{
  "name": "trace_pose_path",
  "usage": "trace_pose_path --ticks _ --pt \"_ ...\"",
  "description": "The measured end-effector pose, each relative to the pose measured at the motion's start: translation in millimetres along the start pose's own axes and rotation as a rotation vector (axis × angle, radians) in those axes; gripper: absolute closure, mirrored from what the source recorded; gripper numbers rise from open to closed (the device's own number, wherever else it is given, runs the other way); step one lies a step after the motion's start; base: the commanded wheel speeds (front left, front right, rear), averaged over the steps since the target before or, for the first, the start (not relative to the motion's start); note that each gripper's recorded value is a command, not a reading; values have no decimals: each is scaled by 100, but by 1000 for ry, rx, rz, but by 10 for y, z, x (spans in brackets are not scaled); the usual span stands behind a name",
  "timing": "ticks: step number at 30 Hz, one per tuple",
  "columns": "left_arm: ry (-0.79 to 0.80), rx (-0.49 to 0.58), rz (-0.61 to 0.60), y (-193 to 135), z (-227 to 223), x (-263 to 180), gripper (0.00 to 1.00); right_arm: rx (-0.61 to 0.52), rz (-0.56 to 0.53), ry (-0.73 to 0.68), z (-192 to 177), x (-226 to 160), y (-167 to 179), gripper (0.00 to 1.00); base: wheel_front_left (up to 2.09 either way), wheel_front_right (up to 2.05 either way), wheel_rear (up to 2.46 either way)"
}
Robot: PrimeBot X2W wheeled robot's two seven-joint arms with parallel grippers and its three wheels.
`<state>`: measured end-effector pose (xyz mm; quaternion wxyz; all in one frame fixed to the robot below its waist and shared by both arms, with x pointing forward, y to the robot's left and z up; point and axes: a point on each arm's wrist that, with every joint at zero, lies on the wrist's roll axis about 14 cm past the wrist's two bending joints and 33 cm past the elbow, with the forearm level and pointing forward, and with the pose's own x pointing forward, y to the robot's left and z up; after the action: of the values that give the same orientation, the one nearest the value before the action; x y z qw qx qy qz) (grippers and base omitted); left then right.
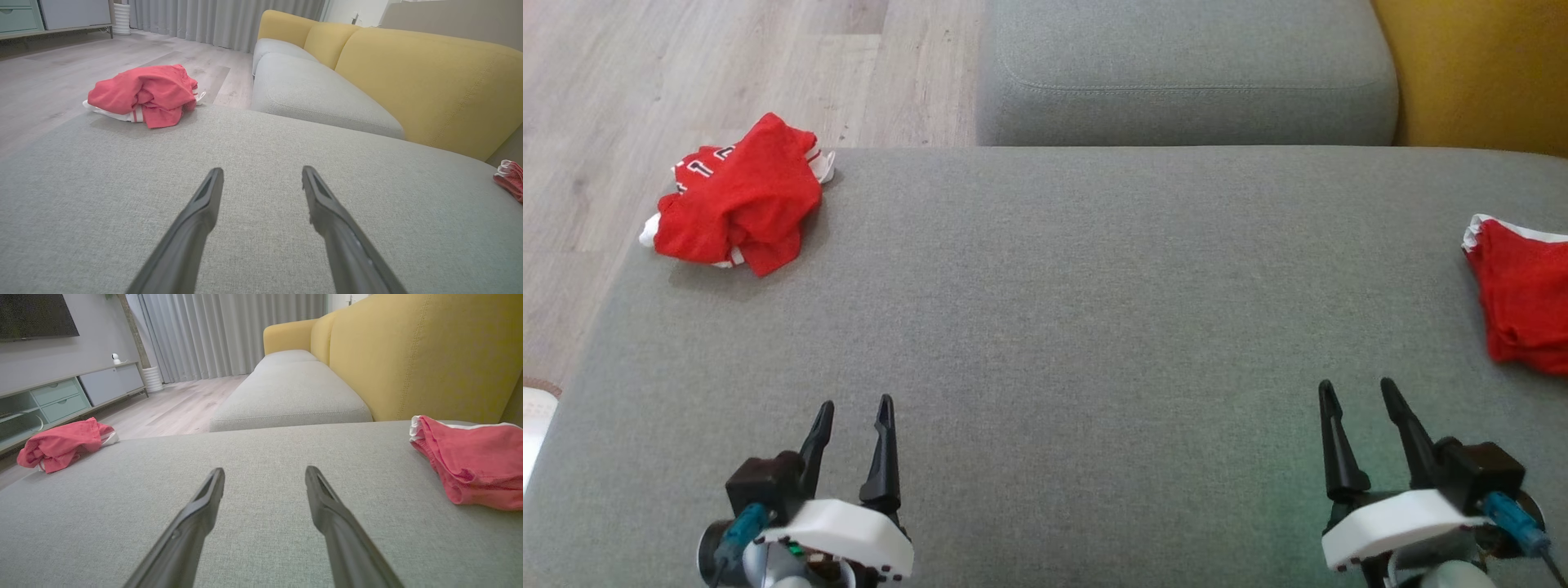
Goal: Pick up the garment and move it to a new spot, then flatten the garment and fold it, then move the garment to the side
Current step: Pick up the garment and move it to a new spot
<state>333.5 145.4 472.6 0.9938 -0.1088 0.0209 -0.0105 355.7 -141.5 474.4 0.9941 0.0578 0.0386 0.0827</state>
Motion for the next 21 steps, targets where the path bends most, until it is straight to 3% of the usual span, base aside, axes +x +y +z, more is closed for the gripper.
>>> trace_pose_path --ticks 10,21 --pt "-19 -8 74 213 43 -134 0 -5 81 6 8 158 249 0 0 0 0" --pt "-99 -7 355 1009 240 -673 0 -4 366 37 -84 457 1200 0 0 0 0"
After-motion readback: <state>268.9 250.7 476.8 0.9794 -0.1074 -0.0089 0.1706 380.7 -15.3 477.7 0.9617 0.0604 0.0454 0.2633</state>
